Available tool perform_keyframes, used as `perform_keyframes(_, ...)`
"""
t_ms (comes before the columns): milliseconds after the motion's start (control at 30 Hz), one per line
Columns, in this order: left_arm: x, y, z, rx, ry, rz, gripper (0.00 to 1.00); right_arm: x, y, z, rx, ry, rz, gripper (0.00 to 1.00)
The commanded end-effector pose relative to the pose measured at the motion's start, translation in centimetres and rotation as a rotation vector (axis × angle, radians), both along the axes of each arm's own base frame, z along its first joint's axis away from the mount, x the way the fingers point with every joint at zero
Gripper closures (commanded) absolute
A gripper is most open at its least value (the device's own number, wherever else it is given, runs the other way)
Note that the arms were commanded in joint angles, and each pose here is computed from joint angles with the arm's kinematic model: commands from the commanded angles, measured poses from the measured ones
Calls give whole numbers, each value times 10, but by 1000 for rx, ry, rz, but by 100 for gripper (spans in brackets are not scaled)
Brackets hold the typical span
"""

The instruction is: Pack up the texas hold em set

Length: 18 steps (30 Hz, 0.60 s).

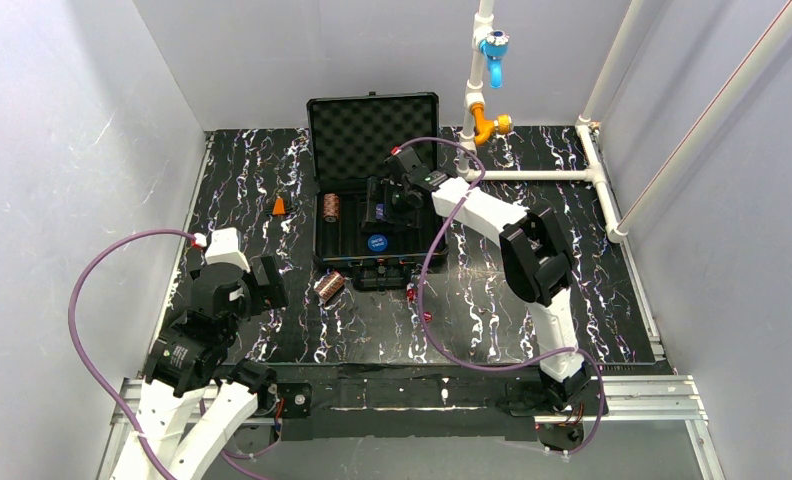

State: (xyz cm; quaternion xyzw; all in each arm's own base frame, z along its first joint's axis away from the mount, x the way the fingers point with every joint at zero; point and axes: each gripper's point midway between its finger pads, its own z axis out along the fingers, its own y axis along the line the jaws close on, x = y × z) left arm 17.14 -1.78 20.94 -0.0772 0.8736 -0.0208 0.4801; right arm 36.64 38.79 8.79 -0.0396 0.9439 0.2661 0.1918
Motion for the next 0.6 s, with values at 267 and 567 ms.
perform_keyframes(267,8,-14,-17,7,86,-59,2,-9,-29,104,33,-256,33,5)
perform_keyframes(567,15,-54,-35,-50,226,-249,2,-36,-75,104,-39,-316,9,3)
